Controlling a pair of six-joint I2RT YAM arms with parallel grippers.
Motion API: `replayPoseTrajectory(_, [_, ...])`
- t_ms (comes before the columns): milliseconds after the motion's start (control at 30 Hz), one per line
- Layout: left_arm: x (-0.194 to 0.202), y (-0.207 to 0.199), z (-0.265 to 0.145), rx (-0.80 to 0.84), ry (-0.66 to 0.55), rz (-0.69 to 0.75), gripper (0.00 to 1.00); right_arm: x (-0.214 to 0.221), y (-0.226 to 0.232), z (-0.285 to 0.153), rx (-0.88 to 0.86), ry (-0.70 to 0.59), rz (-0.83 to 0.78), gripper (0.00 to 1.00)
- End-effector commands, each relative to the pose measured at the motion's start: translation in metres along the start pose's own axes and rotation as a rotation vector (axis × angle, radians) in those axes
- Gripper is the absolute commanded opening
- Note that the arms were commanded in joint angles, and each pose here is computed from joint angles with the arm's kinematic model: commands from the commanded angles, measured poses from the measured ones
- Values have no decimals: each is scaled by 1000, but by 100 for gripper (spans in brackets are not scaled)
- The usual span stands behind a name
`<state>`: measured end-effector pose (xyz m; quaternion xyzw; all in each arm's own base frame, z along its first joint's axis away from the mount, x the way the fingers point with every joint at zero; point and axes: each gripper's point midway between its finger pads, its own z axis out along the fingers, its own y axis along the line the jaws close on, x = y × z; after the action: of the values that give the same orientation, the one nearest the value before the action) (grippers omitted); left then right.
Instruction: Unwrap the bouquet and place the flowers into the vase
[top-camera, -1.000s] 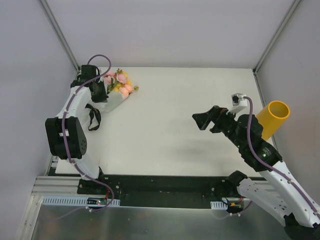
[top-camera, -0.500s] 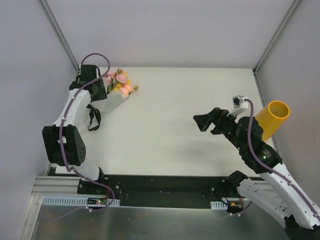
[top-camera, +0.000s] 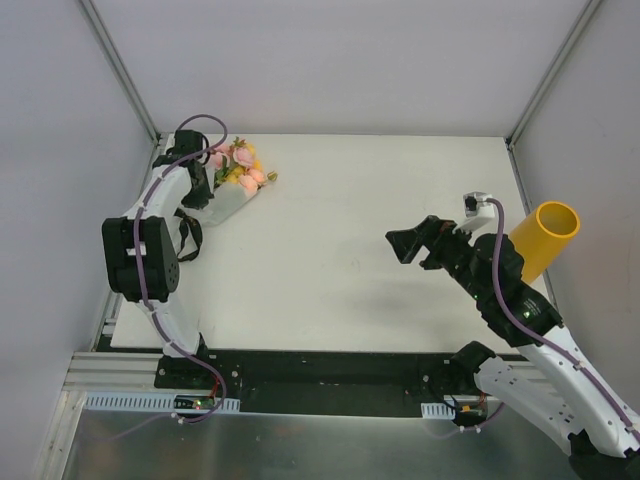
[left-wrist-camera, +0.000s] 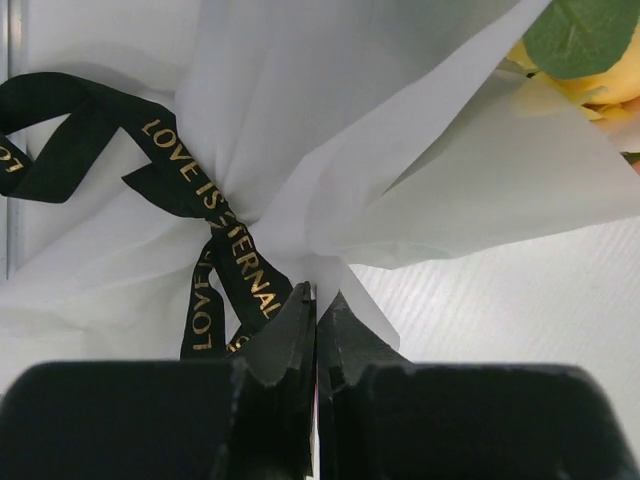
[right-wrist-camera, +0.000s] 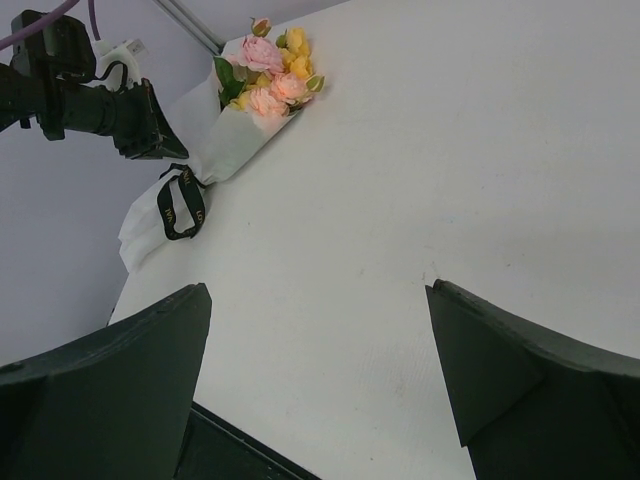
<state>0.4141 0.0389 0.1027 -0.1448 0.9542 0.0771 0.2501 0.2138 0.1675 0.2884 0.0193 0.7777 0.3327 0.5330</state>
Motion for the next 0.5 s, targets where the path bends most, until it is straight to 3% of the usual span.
replayPoseTrajectory(0, [-1,-15,-24,94,-11,-77,0,-12,3,-1,-9,-57,-3,99])
replayPoseTrajectory(200, [19,-68,-65,237,-25,-83,0,-9,2,1,-5,-51,14,99])
replayPoseTrajectory(367, [37,-118,-90,389,32,-142,0,-6,1,2,-3,-45,29,99])
replayPoseTrajectory(467, [44,-149,-104,454,44,-88,0,-3,-2,3,6,-39,43,99])
